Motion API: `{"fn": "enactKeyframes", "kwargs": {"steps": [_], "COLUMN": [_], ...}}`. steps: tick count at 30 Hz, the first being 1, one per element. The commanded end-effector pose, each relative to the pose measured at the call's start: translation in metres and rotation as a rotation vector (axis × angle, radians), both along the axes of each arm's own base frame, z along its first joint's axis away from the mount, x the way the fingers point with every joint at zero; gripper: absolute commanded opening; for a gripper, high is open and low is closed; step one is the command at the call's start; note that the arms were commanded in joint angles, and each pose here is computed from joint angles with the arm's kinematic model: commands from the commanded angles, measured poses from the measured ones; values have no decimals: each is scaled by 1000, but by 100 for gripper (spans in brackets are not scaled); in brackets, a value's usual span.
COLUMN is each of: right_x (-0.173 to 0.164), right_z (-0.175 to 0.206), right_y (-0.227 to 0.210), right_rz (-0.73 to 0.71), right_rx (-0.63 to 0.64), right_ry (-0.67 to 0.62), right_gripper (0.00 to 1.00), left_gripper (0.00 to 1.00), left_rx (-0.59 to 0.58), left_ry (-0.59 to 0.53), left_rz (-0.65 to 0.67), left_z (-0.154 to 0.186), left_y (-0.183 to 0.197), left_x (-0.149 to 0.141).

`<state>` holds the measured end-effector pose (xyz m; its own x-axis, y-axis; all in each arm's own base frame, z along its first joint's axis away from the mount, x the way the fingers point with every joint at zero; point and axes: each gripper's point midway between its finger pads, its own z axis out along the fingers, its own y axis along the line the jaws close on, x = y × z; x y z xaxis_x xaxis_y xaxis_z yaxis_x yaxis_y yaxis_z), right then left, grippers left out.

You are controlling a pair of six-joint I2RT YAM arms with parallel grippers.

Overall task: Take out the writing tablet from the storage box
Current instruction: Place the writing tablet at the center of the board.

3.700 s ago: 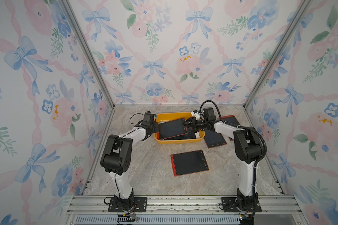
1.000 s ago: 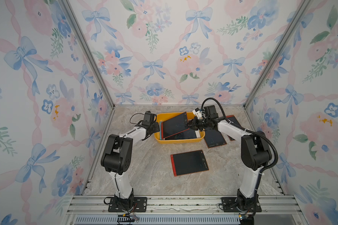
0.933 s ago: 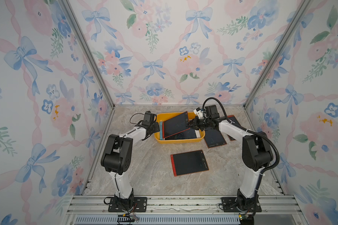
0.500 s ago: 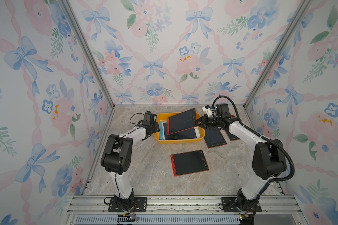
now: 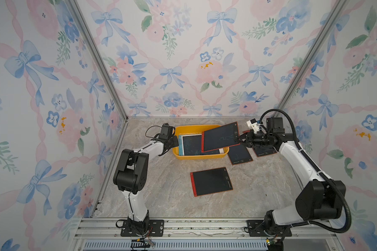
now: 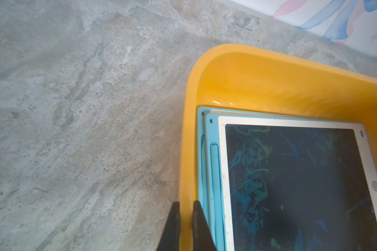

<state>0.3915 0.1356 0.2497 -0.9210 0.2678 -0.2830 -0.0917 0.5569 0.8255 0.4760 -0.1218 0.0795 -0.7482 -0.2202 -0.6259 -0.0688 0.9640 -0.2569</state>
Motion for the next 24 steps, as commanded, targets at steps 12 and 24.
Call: {"fn": "enactKeyframes", "kwargs": {"steps": [12,24], "right_x": [-103,-129], "right_z": [-9,-35], "right_y": [-80,-93], "right_rz": [-122,-113], "right_rx": [-47,-136], "right_ry": [160,129], "right_gripper": [5,0], "left_gripper": [0,0], "left_rx": [-44,-45], "left_ry": [67,74], "left_rz": [-37,-52], "left_z": [-17,-21], "left_y": [-19,-21], "left_x": [-3,0]}}
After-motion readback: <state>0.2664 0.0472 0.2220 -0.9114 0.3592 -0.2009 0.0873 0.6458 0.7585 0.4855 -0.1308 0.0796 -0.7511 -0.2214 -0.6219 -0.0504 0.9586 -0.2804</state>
